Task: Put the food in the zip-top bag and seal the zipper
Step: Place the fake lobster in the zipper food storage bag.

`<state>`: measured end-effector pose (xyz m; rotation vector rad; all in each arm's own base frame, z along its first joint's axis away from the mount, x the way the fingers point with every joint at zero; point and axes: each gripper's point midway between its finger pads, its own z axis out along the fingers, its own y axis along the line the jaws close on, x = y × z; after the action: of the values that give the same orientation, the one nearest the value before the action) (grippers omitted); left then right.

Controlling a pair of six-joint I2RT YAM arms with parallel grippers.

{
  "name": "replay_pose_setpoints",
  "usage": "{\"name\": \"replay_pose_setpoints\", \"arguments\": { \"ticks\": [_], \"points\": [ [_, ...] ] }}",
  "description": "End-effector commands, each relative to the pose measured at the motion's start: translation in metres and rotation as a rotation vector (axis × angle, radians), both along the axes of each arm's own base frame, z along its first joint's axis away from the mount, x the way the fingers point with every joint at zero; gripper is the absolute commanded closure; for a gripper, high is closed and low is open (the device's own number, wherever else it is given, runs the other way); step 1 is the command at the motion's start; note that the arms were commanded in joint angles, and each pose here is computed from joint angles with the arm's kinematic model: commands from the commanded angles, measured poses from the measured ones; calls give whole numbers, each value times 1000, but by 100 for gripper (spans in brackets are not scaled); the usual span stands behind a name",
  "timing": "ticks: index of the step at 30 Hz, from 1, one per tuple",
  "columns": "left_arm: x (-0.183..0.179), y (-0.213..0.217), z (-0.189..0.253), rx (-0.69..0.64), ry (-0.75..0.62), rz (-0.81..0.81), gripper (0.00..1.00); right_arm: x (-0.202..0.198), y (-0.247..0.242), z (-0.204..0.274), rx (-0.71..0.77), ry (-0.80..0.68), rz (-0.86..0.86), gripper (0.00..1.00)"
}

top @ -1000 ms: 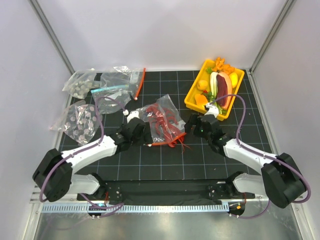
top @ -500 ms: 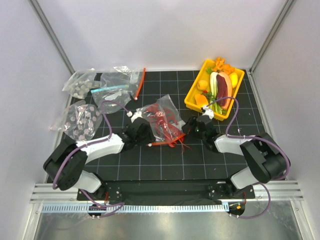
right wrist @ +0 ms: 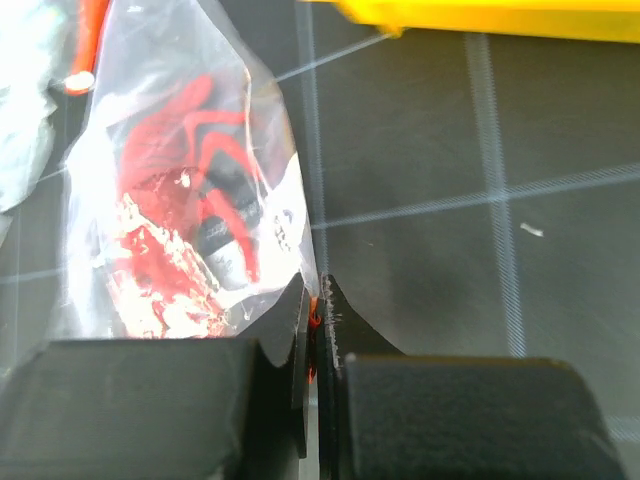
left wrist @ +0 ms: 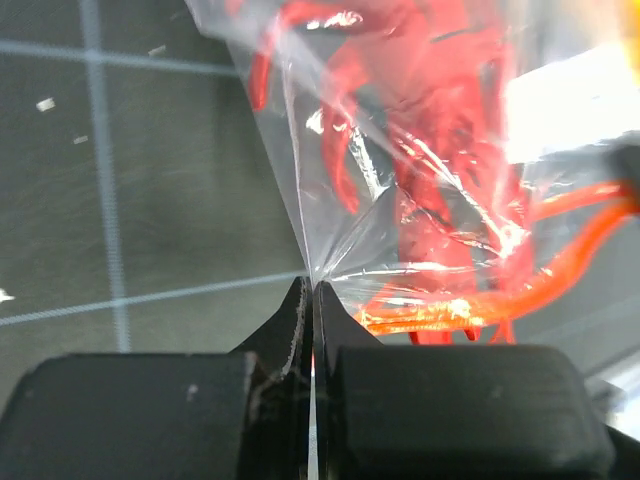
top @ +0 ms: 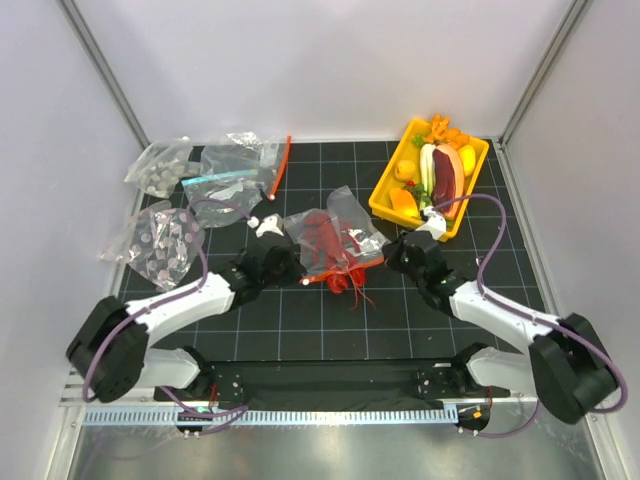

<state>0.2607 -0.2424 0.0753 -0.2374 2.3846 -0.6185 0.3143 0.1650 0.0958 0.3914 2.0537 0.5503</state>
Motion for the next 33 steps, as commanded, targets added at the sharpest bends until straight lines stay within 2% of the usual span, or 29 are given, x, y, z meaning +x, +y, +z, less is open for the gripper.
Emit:
{"name": "replay_pose_setpoints", "arguments": {
  "ticks": [1,4,8,15,18,21,24,27,30,33],
  "points": [
    [-2,-1,38,-83,-50,-19,100,-1,-51,34,-134,13,-261,99],
    [-12,-15,77,-181,-38,-78,100,-5,-62,66,-167,19,-317,99],
    [-17,-13,147,-301,-102,-52,99,-6,-75,97,-251,38,-354,99],
    [-30,22,240,-413,-246,60,100,-2,-81,149,-342,32,-345,98],
    [-31,22,243,-425,-248,62,100,-1,-87,167,-374,11,-357,98],
    [-20,18,227,-364,-220,70,100,4,-85,167,-395,-4,-341,97],
    [-6,8,212,-324,-197,66,100,11,-77,150,-405,-1,-313,97],
    [10,1,210,-278,-244,41,100,13,-73,122,-406,21,-297,99],
    [21,-2,202,-192,-296,-19,99,15,-67,119,-370,19,-291,99],
    [18,-20,185,-176,-344,-158,87,15,-67,121,-358,17,-299,99]
  ]
}}
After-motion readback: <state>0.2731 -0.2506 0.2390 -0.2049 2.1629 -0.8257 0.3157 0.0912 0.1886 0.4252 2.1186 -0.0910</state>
